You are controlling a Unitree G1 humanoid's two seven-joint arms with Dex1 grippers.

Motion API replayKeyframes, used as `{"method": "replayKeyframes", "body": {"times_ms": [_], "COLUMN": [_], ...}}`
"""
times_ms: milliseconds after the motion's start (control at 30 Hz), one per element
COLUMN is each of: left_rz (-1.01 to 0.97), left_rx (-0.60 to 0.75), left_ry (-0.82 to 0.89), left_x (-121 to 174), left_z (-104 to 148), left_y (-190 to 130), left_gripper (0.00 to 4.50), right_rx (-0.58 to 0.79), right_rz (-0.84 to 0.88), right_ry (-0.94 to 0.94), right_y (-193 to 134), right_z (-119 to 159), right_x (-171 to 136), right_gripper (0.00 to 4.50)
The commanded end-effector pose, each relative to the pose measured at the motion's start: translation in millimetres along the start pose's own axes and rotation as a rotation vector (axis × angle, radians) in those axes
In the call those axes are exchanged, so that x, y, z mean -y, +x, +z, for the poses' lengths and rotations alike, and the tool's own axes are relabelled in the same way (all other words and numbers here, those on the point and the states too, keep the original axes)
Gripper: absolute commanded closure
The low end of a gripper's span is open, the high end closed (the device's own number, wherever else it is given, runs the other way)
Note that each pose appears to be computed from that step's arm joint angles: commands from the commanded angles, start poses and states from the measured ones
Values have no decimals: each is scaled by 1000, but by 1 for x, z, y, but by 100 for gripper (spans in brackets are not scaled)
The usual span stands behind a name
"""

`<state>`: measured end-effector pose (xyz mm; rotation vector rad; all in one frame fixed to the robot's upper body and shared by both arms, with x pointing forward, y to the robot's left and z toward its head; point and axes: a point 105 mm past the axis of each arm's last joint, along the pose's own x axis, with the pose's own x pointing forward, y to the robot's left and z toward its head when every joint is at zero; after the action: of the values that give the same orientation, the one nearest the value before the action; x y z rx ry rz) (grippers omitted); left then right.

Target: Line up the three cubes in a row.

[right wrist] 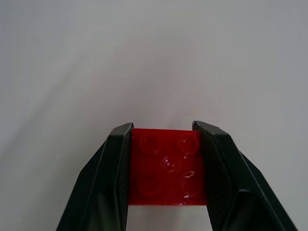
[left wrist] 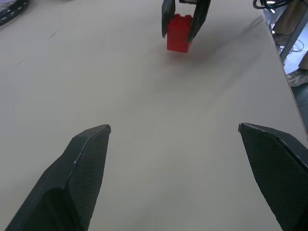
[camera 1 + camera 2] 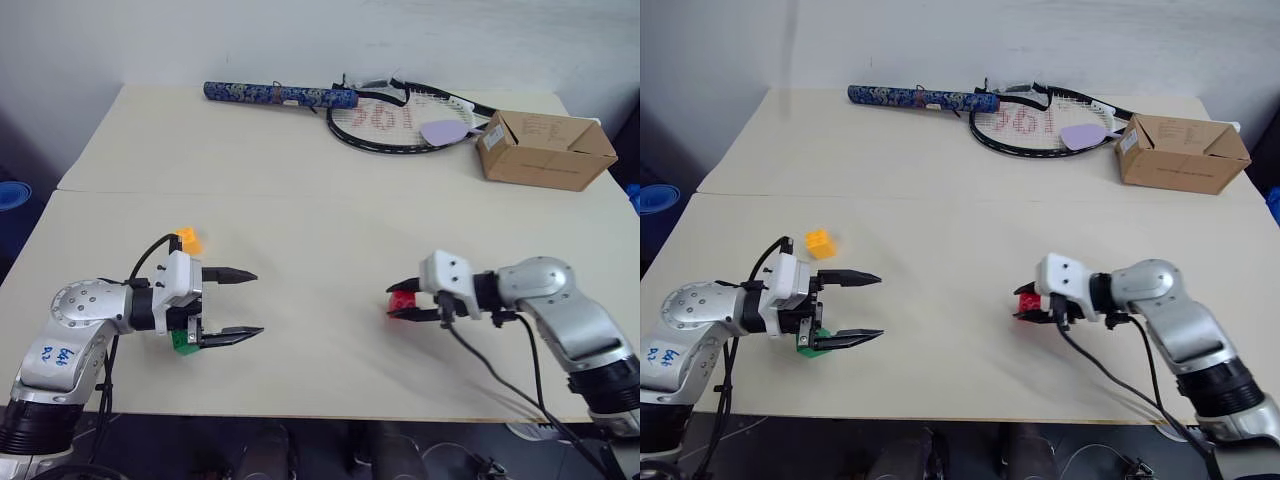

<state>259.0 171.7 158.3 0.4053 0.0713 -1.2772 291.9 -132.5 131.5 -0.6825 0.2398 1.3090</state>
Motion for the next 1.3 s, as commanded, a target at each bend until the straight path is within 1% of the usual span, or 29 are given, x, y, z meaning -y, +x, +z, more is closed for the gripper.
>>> {"method": "replayKeyframes", "body": {"times_ms": [33,167,200,233,267,333,400,467,500,567,633,667,700,733,833,933,967,1033,1067,1100,1167,1233,1300], "left_rz": [25,75,82,87,89,100,155,259,295,390,471,496,554,598,702,760,757,698,654,603,417,376,412], "left_rx": [-22,-14,-22,-48,-68,-96,-79,-79,-80,-99,-125,-132,-152,-171,-251,-281,-281,-264,-241,-231,-228,-214,-170], "left_ry": [71,76,71,63,58,54,31,-6,-18,-79,-139,-158,-205,-243,-339,-401,-412,-420,-431,-408,-397,-318,-273], "left_x": [-9,-13,-11,-9,-7,-6,-10,-15,-16,-12,-5,-3,3,9,32,47,50,53,54,53,60,48,31], "left_z": [7,10,7,1,-2,-8,-8,-15,-17,-28,-40,-43,-52,-60,-84,-97,-98,-94,-89,-83,-70,-60,-54], "left_y": [-10,-16,-19,-22,-25,-29,-35,-55,-63,-87,-111,-118,-135,-149,-188,-206,-207,-196,-186,-176,-147,-126,-114], "left_gripper": [0,0,0,0,0,0,0,0,0,0,0,0,0,0,0,0,0,0,0,0,0,0,0], "right_rx": [-42,-46,-55,-5,32,87,90,144,166,256,333,350,430,476,485,468,455,455,460,468,493,517,529], "right_rz": [58,25,54,80,98,11,8,7,-5,-57,-94,-99,-91,-89,-155,-160,-162,-174,-178,-181,-188,-176,-162], "right_ry": [-88,-72,-44,-83,-114,-100,-149,-177,-185,-201,-180,-167,-141,-129,-81,6,7,4,-6,-18,-39,-45,-45], "right_y": [8,12,12,11,10,8,1,-14,-18,-32,-45,-49,-58,-64,-74,-82,-83,-84,-84,-83,-81,-76,-71], "right_z": [-8,-11,-13,-4,2,11,12,11,11,14,15,15,18,18,6,-10,-14,-16,-14,-11,-2,5,9], "right_x": [-5,-2,-7,-11,-14,-2,0,-3,-3,-4,-7,-9,-18,-25,-40,-51,-54,-57,-57,-56,-54,-55,-57], "right_gripper": [301,301,266,229,203,138,71,1,1,1,1,1,1,1,1,1,1,1,1,1,1,1,1]}}
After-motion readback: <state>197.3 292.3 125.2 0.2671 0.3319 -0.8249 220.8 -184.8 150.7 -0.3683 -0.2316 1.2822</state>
